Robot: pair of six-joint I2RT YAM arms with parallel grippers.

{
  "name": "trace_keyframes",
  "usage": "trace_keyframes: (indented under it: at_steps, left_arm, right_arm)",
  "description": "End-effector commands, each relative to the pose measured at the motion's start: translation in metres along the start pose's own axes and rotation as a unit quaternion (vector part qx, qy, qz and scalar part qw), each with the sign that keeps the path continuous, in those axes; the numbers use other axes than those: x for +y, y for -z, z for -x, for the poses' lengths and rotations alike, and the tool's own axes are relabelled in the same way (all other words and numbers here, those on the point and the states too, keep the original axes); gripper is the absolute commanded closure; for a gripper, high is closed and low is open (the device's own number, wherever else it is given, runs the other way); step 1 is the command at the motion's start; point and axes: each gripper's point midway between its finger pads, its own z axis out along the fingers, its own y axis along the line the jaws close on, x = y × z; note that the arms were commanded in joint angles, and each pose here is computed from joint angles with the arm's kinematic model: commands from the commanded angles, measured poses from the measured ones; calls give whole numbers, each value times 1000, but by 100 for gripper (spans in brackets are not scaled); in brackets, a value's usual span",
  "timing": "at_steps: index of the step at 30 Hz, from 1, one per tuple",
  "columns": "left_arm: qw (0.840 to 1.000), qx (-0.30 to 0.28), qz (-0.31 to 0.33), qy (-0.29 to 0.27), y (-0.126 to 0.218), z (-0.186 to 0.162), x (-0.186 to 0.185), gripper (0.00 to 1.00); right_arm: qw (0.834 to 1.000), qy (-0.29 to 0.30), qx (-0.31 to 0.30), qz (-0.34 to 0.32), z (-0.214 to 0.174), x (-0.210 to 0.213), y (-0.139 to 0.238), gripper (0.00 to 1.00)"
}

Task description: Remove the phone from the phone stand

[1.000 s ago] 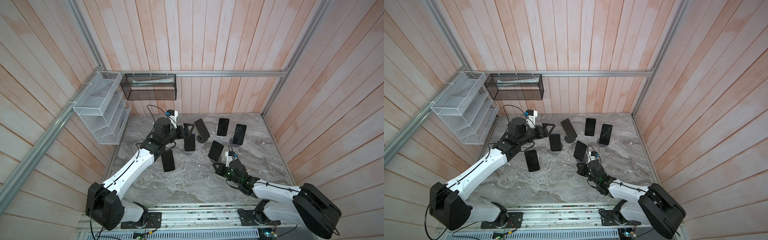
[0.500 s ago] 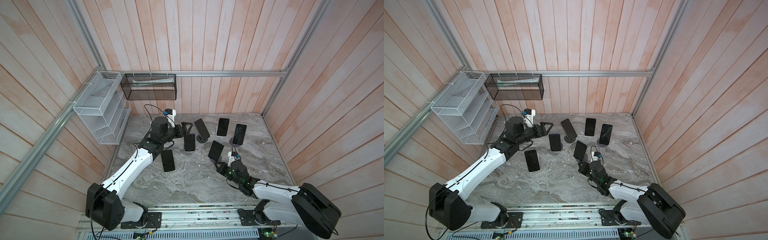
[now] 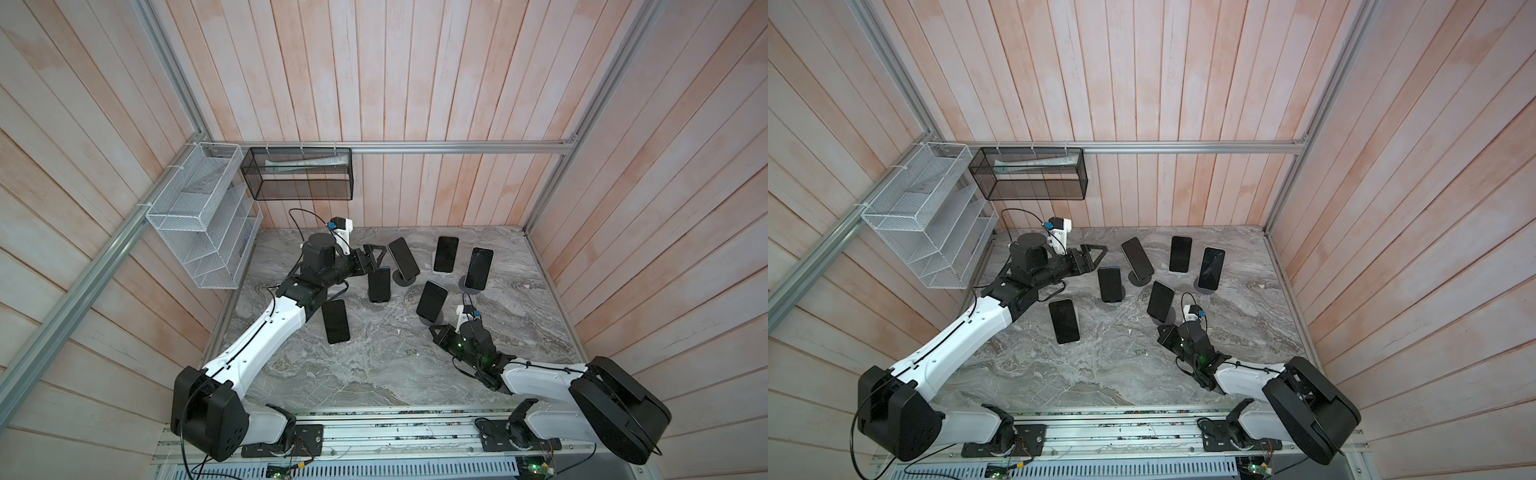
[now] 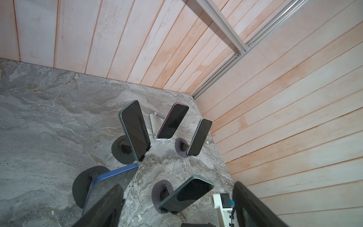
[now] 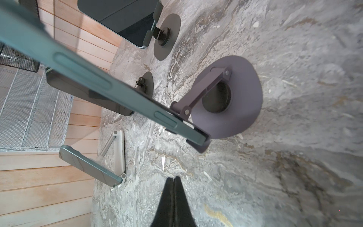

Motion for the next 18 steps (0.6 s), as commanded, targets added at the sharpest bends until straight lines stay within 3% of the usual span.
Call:
trace_keyframes:
  at_steps: [1, 18]
  left_arm:
    - [1000, -8, -9, -6, 4, 3, -4, 11]
    - [1000, -8, -13, -8, 5, 4, -6, 11]
  right_arm:
    - [1000, -12, 0, 12, 2, 5, -2, 100]
    - [1000, -24, -1, 16, 13, 4, -4, 100]
